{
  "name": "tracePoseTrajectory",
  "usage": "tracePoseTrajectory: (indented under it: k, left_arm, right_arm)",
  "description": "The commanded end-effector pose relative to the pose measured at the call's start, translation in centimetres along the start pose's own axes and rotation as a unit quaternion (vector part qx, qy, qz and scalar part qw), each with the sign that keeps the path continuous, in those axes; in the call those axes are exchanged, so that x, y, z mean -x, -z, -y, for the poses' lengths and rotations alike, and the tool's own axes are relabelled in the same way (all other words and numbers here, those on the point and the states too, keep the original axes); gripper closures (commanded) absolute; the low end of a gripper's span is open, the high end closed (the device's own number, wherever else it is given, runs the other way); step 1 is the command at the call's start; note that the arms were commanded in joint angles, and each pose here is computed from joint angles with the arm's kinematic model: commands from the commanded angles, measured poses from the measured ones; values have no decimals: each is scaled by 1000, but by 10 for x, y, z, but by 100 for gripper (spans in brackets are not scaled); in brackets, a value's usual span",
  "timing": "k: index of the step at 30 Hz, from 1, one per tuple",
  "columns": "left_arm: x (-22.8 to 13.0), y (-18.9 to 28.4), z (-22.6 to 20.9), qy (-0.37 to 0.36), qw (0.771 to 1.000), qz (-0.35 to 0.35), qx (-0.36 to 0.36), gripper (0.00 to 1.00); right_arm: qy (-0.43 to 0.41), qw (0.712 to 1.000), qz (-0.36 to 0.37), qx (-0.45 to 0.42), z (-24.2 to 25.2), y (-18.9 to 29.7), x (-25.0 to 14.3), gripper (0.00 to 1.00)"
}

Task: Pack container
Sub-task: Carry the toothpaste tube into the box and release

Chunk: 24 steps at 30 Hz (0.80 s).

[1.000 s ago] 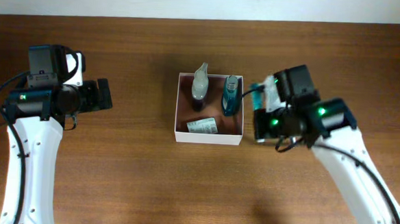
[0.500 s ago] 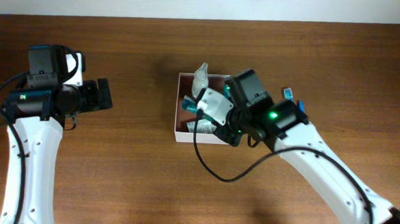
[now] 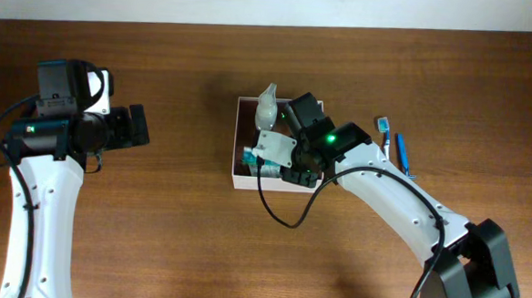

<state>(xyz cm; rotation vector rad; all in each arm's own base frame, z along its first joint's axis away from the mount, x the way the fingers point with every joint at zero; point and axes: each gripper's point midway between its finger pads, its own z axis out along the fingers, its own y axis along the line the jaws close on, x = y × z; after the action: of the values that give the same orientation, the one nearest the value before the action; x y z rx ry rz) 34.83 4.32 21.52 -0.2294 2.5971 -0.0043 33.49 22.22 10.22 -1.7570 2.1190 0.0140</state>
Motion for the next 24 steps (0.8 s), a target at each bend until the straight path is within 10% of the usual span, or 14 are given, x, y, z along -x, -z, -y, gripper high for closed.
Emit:
tracePoseTrajectory:
  k: [1,6,13,24]
  left_arm:
    - [5,7,1,4,1000,12,-5,0]
    - [5,7,1,4,1000,12,-5,0]
    - [5,7,1,4,1000,12,-5,0]
    - [5,7,1,4,1000,12,-5,0]
  right_arm:
    - [-60,998,19,-29,13,21,14,1]
    - [-331,941,57,-43,36,95,31,1]
    - [-566,822,-13,-58,68,126,-65,1]
    - [-717,687,-78,-88,99,111,-207,1]
